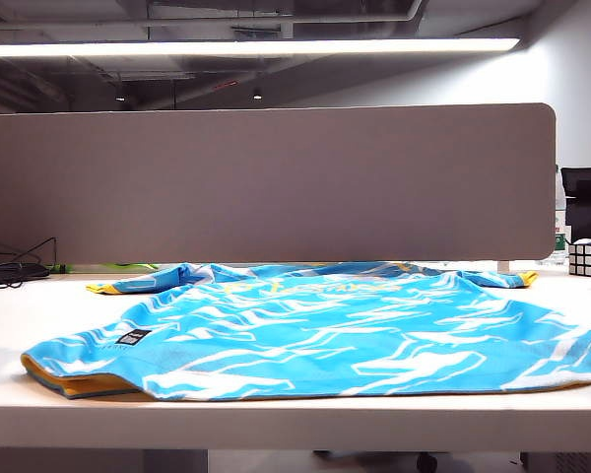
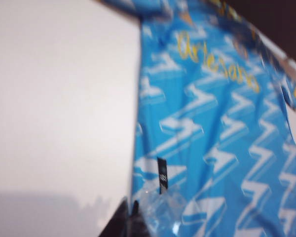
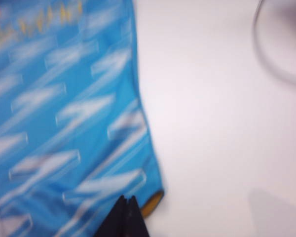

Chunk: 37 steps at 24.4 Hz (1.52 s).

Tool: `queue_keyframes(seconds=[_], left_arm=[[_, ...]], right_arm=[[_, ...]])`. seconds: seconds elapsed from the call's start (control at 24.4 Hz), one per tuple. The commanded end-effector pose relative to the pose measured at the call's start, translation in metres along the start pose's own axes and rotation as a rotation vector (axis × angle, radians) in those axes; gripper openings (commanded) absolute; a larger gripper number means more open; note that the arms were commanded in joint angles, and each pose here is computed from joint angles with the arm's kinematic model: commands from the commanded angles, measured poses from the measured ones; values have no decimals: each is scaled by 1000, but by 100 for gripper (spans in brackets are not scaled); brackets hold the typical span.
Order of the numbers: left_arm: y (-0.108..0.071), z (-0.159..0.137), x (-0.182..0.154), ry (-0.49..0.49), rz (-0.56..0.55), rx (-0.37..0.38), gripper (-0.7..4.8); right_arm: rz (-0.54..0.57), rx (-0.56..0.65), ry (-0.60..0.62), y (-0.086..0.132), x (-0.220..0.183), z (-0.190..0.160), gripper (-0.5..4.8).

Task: Fold the bottom side of the soccer jersey horizontally towards the center, about one-third of the way, then fold the sleeve back towards the center, creating a straight line along the edge of the the soccer jersey, and finally fold the bottom of the soccer jersey up towards the top, creating a neat rectangle.

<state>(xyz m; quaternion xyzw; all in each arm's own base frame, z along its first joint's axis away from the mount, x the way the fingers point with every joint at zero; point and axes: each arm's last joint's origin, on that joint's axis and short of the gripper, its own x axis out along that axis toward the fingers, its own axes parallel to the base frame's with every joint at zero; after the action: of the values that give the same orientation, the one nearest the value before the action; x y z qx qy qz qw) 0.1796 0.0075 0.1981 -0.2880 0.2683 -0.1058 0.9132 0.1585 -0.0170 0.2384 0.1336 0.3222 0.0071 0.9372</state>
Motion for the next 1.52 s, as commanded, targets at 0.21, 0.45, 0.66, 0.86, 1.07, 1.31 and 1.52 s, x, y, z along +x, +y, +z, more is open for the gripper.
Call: queue_keyframes(seconds=[0.21,0.45,0.66,0.86,1.07,1.31,1.52], left_arm=[[16,4,46,282,-176,-10,159],[32,-9,67,402,-161,-98,247],[31,-16,76,433,-168,-90,311],[24,-26,85,470,-141,-55,333],[15,-45,98,558,-138,-30,333],[18,-64,107,663,-111,-70,333],[21,-70,105,712,-90,-75,332]], right_arm=[[152,77,225,-19,41,16,222],[135,146,334,-35,72,8,296],[159,173,377,-40,88,2,347],[169,201,427,-44,101,-4,347],[198,236,485,-47,112,-13,347],[248,260,539,-46,121,-21,347],[285,211,583,-29,126,-26,346]])
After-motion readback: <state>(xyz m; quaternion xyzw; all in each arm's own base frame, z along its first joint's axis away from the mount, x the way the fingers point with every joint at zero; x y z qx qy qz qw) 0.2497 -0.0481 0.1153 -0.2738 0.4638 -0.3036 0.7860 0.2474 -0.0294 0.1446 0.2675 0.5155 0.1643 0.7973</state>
